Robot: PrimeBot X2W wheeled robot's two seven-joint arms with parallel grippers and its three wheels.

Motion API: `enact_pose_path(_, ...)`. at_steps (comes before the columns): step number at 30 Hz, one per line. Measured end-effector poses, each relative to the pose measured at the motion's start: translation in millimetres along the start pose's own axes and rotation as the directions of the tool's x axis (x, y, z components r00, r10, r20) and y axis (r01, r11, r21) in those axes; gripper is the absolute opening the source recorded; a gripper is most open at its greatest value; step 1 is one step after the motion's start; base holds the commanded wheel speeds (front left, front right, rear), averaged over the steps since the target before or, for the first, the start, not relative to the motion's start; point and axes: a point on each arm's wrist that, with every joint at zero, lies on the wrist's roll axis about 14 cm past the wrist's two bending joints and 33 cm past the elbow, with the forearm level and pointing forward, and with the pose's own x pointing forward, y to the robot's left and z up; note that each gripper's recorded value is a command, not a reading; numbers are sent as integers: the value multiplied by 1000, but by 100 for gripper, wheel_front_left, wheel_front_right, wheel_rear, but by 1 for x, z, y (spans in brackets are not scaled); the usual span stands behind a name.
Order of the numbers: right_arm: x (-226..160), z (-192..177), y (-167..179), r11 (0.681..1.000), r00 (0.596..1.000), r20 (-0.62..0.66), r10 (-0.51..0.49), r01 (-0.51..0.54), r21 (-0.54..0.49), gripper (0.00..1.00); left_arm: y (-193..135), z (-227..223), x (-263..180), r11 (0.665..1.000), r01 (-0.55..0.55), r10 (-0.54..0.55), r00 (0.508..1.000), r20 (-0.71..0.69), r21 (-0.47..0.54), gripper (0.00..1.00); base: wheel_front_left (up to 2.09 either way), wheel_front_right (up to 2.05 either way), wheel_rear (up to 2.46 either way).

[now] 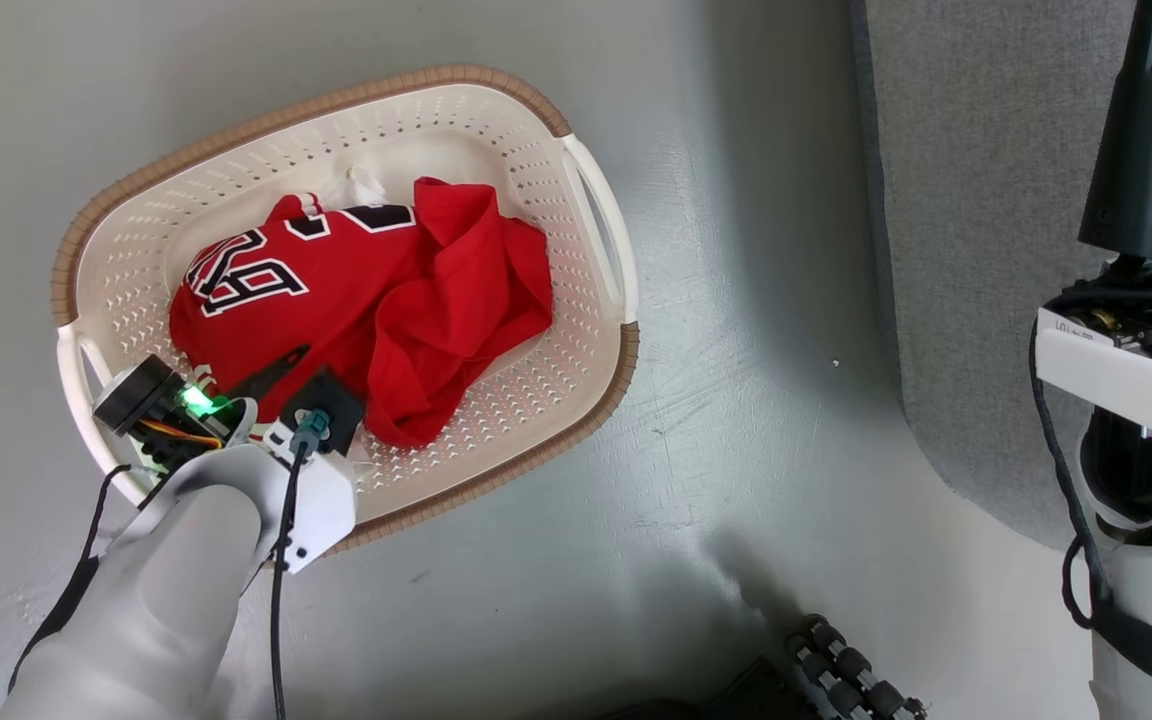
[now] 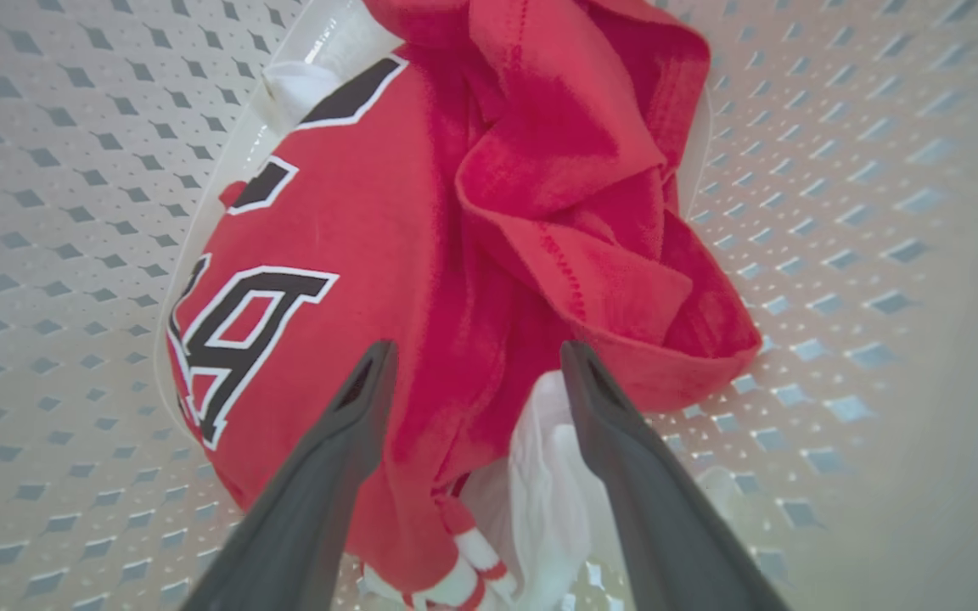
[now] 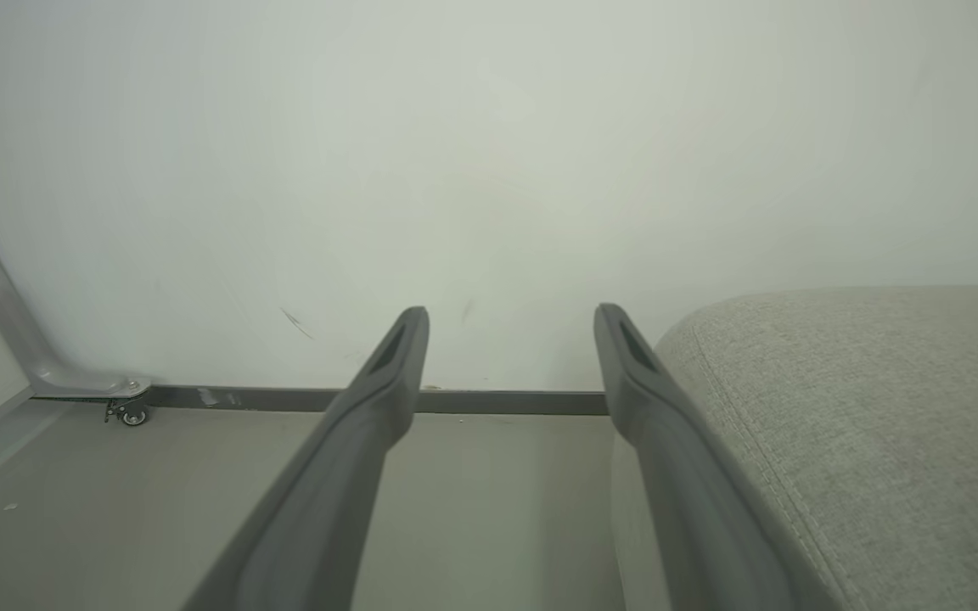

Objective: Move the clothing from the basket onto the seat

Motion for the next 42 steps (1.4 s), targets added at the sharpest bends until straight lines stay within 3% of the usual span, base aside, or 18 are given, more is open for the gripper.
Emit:
enact_pose_path(18, -5, -9, -8, 1000, 1000, -25, -17, 17, -9, 100, -7, -12, 12, 991, 32, -18, 993, -113, 128, 100, 0, 0, 0)
enact_pose_path(26, -6, -10, -9, 1000, 999, -24, -23, 23, -3, 100, 12, -11, 14, 984, -28, 52, 990, -130, 176, 91, 0, 0, 0)
enact_pose_path(28, -6, -11, -9, 1000, 999, -27, -22, 22, -2, 100, 12, -14, 14, 984, -37, 63, 988, -144, 176, 84, 0, 0, 0)
enact_pose_path(37, -7, -15, -7, 1000, 999, -40, -17, 17, 1, 100, 11, -19, 14, 982, -61, 94, 979, -181, 177, 3, 0, 0, 0)
enact_pose_path(42, -5, -13, -8, 1000, 999, -35, -18, 18, -1, 100, 5, -13, 16, 985, -54, 83, 982, -171, 167, 0, 0, 0, 0)
